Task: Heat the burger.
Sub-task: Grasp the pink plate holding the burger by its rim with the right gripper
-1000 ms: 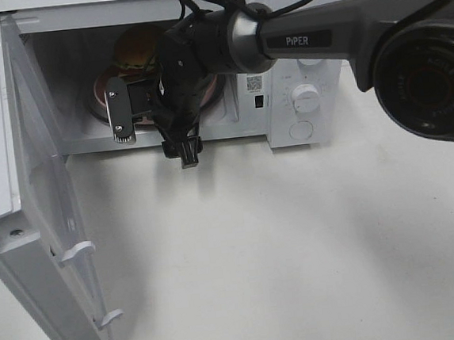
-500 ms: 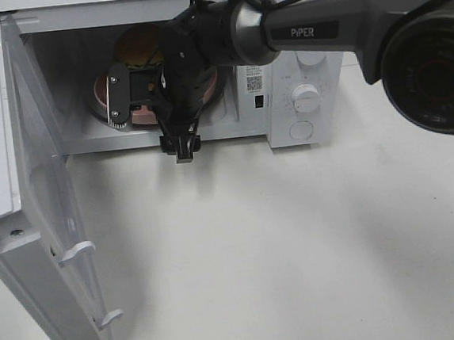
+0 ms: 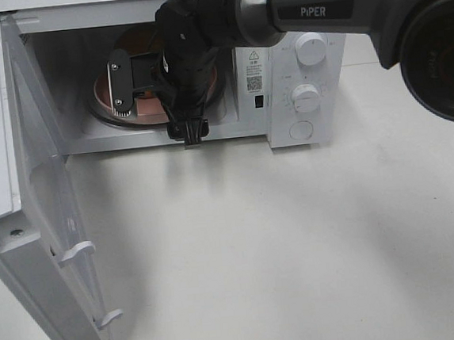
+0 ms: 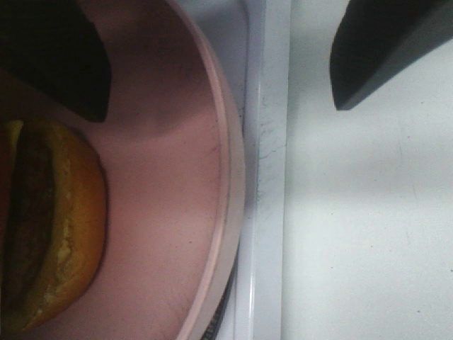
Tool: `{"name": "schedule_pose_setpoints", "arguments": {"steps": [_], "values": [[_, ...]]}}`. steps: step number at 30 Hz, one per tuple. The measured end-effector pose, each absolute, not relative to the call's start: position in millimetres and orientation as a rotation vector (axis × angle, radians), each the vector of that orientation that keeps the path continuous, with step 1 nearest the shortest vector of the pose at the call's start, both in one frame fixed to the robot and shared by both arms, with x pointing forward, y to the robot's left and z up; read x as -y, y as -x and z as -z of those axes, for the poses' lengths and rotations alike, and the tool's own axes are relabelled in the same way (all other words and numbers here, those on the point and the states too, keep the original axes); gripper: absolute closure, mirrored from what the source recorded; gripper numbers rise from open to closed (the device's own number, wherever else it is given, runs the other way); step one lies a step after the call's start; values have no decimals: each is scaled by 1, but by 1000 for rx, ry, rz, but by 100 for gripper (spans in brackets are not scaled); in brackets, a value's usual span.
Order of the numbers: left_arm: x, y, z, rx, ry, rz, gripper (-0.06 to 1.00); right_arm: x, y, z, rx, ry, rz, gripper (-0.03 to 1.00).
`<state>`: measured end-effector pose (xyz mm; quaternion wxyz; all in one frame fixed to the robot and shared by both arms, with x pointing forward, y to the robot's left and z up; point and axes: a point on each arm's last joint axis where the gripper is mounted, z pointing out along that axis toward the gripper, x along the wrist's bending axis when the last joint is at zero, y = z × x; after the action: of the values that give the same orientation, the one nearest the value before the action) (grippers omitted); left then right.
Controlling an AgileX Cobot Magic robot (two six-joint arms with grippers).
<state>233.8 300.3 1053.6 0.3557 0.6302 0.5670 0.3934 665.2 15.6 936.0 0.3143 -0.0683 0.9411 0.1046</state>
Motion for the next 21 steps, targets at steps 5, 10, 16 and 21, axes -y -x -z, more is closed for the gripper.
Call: {"name": "schedule_pose_setpoints", "arguments": {"steps": [5, 10, 16, 21], "values": [[-300, -234, -1054, -1465, -1628, -1016, 11, -18, -668, -939, -2432, 196, -308, 15], [-300, -234, -1054, -1465, -1628, -1016, 11, -20, -669, -933, -2421, 208, -314, 15], [-300, -234, -1054, -1465, -1628, -1016, 11, -22, -671, -912, -2438, 219, -309, 16], [-300, -234, -1054, -1465, -1628, -1016, 11, -23, -672, -906, -2445, 214, -315, 25]]}}
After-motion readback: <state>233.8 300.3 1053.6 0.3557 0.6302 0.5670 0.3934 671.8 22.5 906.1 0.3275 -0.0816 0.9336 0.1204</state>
